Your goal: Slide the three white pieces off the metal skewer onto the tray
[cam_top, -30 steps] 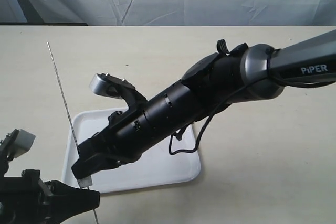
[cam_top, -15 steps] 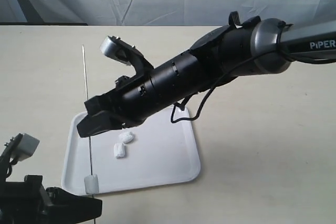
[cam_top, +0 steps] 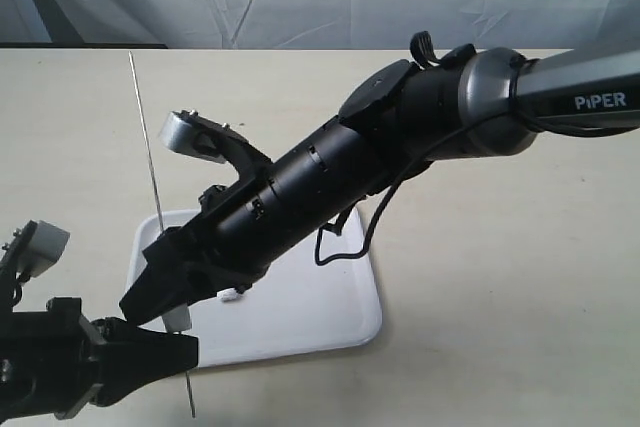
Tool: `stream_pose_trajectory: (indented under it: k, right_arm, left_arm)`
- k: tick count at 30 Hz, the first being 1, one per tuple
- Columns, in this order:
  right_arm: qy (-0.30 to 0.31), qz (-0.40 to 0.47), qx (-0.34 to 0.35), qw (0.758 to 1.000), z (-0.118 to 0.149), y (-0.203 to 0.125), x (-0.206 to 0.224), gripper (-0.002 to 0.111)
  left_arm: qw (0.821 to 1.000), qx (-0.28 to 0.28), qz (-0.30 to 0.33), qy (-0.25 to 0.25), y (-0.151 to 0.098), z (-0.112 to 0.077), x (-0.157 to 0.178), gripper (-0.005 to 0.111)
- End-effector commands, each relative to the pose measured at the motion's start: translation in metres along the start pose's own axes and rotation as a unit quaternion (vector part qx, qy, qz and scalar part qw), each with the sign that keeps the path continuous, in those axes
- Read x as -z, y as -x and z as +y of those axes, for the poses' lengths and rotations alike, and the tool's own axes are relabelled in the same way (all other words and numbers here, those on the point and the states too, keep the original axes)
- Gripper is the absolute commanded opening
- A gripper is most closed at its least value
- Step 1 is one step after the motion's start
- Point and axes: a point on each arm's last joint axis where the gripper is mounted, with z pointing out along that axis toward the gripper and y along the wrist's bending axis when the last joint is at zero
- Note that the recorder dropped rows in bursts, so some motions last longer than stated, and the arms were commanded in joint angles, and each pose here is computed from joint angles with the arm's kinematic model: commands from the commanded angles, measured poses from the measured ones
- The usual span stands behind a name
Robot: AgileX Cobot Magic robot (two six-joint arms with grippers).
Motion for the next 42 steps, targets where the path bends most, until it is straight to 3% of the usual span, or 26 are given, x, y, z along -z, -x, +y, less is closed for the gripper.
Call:
stream_pose_trajectory:
  k: [1, 16, 22, 25, 30, 32, 42]
  right_arm:
    - [0.005, 0.002, 0.002, 1.0, 0.0025, -0.0001, 0.0001, 0.046]
    - [-0.019, 0.011, 0.003, 1.0, -0.002, -0.0018, 0.0001, 0.046]
    - [-0.032, 0.018, -0.001, 0.999, -0.0044, -0.0031, 0.0003, 0.041]
    - [-0.04, 0.023, -0.002, 0.999, -0.0058, -0.0039, 0.0004, 0.035]
    - [-0.041, 0.023, -0.002, 0.999, -0.0059, -0.0039, 0.0004, 0.006]
    - [-0.041, 0.019, -0.004, 0.999, -0.006, -0.0032, 0.0004, -0.001]
    - [-0.048, -0.018, -0.021, 0.998, -0.0075, 0.0036, 0.0021, -0.001]
  left_arm:
    - [1.0, -0.001, -0.01, 0.0, 0.0038, -0.0016, -0.0001, 0.0]
    - [0.999, 0.016, -0.041, 0.017, 0.0095, 0.0016, 0.0002, 0.0]
    - [0.999, 0.019, -0.047, 0.02, 0.0106, 0.0022, 0.0003, 0.0]
    - [0.998, 0.02, -0.049, 0.019, 0.0109, 0.0021, 0.0004, 0.0]
    - [0.998, 0.02, -0.049, 0.019, 0.0109, 0.0021, 0.0004, 0.0]
    - [0.998, 0.02, -0.049, 0.019, 0.0109, 0.0021, 0.0004, 0.0]
    - [0.999, 0.002, -0.023, 0.024, 0.0063, 0.0028, 0.0001, 0.0]
